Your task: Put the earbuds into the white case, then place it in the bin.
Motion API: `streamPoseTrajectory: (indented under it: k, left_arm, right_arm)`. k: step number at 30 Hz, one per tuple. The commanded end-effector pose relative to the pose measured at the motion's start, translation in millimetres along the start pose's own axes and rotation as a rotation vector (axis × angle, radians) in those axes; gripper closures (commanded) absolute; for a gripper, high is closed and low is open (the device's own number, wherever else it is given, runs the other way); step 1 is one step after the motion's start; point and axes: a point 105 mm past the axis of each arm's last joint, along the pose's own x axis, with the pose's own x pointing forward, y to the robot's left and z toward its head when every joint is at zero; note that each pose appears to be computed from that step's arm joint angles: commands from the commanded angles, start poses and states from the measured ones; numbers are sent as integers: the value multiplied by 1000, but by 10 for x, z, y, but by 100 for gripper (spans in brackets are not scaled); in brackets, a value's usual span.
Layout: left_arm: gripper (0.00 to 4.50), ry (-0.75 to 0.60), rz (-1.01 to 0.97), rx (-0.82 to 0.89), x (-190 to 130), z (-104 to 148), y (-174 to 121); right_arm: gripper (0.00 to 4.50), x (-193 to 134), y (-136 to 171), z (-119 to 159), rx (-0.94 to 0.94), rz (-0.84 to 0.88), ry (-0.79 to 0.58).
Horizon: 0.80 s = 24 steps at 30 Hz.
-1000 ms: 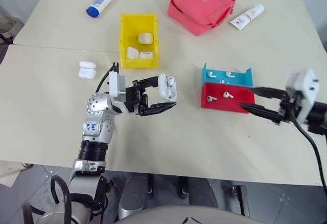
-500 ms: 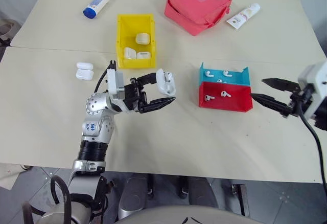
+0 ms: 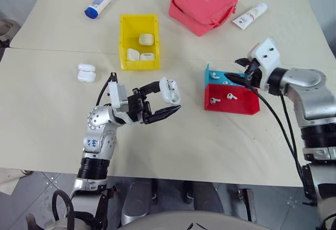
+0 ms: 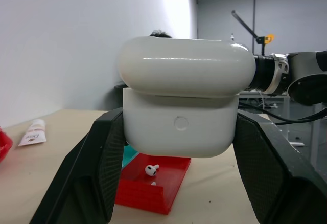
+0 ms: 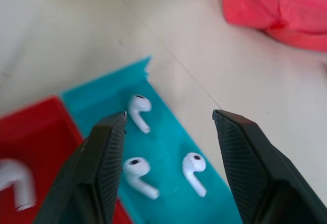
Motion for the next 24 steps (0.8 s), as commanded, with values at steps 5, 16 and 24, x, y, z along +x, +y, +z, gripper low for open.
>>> streamPoseTrajectory:
  k: [5,16,24]
  left_arm:
    - [171,-7,26,52,-11,102,-69]
    - [171,-4,44,49,-19,102,-72]
    - [171,4,51,57,-14,102,-12]
  right_arm:
    - [169,138,53,50,-89,71,-9]
    - [169,99,216,-5,-118,183,7]
    - [169,255,171,183,-124,169,-7]
